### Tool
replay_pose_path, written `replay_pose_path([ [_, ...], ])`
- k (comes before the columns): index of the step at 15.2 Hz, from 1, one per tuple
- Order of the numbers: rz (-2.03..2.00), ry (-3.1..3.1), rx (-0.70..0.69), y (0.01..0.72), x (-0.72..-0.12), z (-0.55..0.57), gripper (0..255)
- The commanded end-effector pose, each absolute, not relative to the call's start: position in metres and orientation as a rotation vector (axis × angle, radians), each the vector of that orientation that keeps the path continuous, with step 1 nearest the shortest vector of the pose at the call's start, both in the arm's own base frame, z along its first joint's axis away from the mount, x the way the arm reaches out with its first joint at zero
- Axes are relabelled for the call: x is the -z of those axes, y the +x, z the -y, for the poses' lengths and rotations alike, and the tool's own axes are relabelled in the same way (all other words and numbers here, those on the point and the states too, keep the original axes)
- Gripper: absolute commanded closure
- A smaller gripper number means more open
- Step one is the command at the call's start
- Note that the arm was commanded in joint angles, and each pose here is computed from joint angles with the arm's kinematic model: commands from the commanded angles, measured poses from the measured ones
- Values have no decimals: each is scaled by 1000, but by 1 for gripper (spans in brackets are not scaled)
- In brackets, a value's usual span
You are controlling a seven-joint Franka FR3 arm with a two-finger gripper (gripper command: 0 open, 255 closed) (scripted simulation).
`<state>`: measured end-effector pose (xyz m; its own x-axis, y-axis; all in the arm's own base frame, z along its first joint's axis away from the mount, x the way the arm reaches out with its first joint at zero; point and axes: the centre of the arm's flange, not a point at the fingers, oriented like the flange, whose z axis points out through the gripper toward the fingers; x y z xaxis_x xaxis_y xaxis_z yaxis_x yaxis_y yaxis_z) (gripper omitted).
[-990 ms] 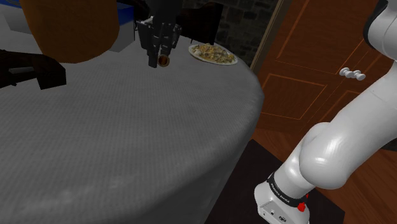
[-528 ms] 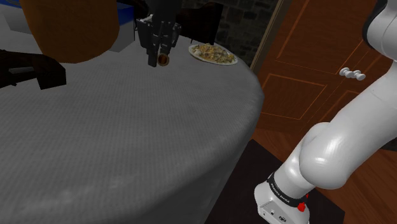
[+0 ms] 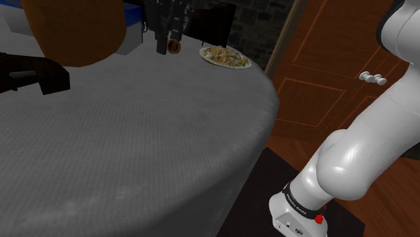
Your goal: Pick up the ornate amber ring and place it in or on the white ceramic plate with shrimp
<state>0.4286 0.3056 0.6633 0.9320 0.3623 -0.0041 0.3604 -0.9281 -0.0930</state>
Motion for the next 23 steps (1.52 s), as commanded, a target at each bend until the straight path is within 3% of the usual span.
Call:
replay_pose_path([
  [1, 562, -2999, -33, 429, -675, -305, 255],
  [11, 562, -2999, -33, 429, -726, -305, 255],
  [23, 562, -2999, -33, 450, -725, -148, 255],
])
